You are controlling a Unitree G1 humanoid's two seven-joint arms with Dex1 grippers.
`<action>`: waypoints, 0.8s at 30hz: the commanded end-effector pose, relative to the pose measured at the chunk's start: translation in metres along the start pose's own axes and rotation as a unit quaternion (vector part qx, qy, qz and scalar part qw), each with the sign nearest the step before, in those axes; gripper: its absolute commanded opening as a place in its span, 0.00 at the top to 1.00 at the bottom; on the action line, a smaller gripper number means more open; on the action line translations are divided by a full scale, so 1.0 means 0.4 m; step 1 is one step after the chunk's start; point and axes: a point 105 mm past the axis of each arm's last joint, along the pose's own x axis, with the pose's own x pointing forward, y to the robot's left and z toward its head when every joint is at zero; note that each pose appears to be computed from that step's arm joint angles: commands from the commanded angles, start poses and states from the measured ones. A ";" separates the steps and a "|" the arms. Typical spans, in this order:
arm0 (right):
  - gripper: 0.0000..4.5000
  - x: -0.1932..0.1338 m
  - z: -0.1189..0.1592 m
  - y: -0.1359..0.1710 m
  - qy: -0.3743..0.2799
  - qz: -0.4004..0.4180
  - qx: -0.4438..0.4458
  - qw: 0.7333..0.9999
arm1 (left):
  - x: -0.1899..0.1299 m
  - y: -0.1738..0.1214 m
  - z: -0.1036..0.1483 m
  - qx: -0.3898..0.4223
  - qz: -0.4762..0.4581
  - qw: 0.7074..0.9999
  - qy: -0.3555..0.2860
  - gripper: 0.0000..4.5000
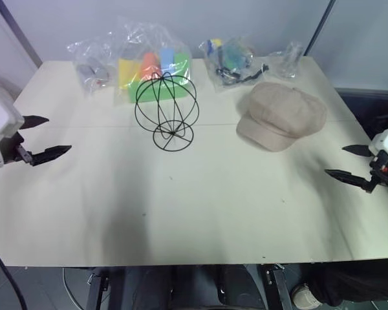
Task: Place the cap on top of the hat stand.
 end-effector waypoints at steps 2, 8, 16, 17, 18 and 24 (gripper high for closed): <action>0.02 -0.021 0.046 -0.018 -0.021 -0.021 -0.027 0.999 | -0.009 0.016 0.034 0.013 0.009 1.000 -0.013 0.00; 0.02 -0.026 0.059 -0.029 -0.024 -0.033 -0.026 0.999 | -0.008 0.019 0.035 0.009 0.011 1.000 -0.012 0.00; 0.02 -0.003 0.112 -0.018 -0.004 -0.055 -0.078 0.995 | 0.008 -0.018 0.133 -0.029 -0.044 0.995 -0.082 0.00; 0.02 0.004 0.130 -0.005 -0.003 -0.053 -0.093 0.994 | 0.009 -0.040 0.160 -0.034 -0.069 0.992 -0.097 0.00; 0.02 0.007 0.141 0.001 -0.001 -0.052 -0.102 0.993 | 0.010 -0.056 0.180 -0.038 -0.085 0.990 -0.106 0.00; 0.02 0.090 0.277 0.174 -0.019 -0.032 -0.158 0.987 | 0.001 -0.252 0.284 -0.038 -0.287 0.948 -0.135 0.00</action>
